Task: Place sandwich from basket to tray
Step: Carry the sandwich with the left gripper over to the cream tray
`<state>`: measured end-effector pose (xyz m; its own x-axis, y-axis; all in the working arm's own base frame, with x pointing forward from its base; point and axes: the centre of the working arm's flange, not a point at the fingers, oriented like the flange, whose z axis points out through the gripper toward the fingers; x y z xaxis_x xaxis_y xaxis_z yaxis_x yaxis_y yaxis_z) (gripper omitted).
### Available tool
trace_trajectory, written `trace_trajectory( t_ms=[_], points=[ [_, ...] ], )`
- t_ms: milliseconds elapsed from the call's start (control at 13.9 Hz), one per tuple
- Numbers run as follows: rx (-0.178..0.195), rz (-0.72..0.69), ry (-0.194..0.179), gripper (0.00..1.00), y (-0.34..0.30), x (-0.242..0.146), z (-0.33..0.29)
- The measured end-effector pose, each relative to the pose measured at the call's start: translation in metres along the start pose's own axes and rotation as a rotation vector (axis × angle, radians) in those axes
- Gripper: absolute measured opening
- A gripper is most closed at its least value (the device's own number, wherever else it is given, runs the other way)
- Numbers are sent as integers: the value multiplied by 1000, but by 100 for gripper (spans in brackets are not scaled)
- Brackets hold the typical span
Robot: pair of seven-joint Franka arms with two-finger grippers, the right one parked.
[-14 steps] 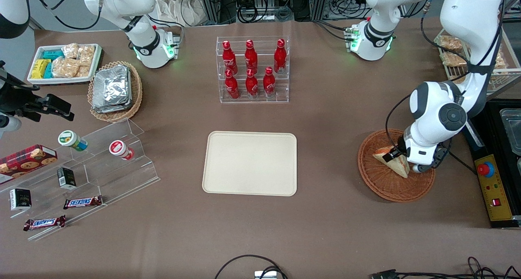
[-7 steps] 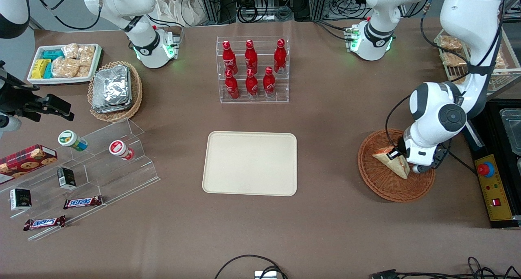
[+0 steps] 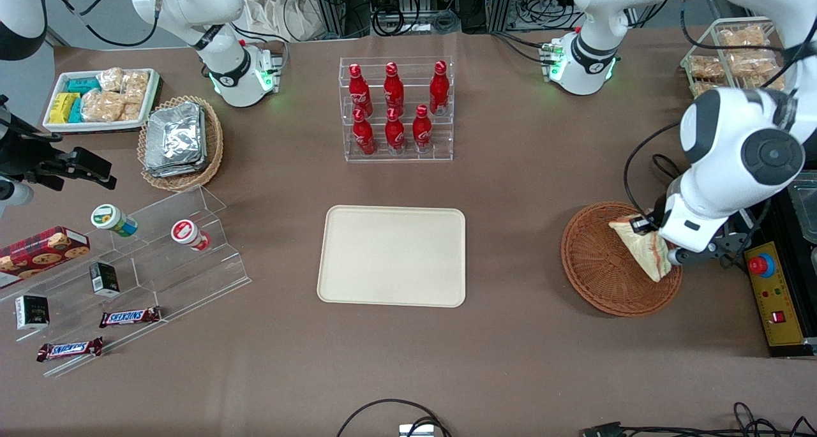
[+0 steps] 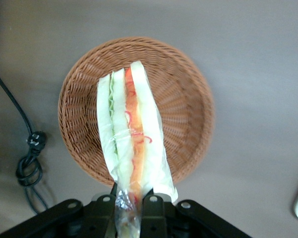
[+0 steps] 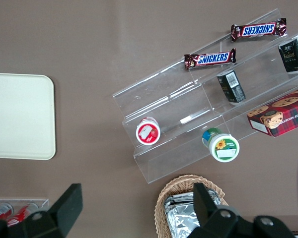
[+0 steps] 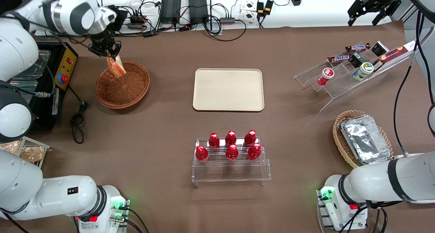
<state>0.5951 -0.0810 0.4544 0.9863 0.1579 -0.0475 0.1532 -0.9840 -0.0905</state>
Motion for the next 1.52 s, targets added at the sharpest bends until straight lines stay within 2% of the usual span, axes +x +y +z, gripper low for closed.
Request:
trace_trajectory(
  t_ms=[144, 289, 433, 577, 938, 1155, 1227, 1371, 1443, 1515],
  points=[
    [3, 155, 16, 17, 46, -13, -54],
    [-10, 249, 44, 17, 85, -29, -92],
    [-31, 331, 63, 17, 123, -45, -110],
    [-46, 411, 59, 17, 170, -63, -104],
    [-97, 483, 56, 17, 281, -86, -31],
    [-108, 481, 55, 17, 323, -83, 36],
    [-99, 461, 54, 17, 335, -84, 60],
    [-48, 445, 62, 17, 351, -86, 105],
    [-33, 438, 70, 17, 358, -87, 123],
    [-35, 433, 78, 17, 362, -86, 136]
  ],
)
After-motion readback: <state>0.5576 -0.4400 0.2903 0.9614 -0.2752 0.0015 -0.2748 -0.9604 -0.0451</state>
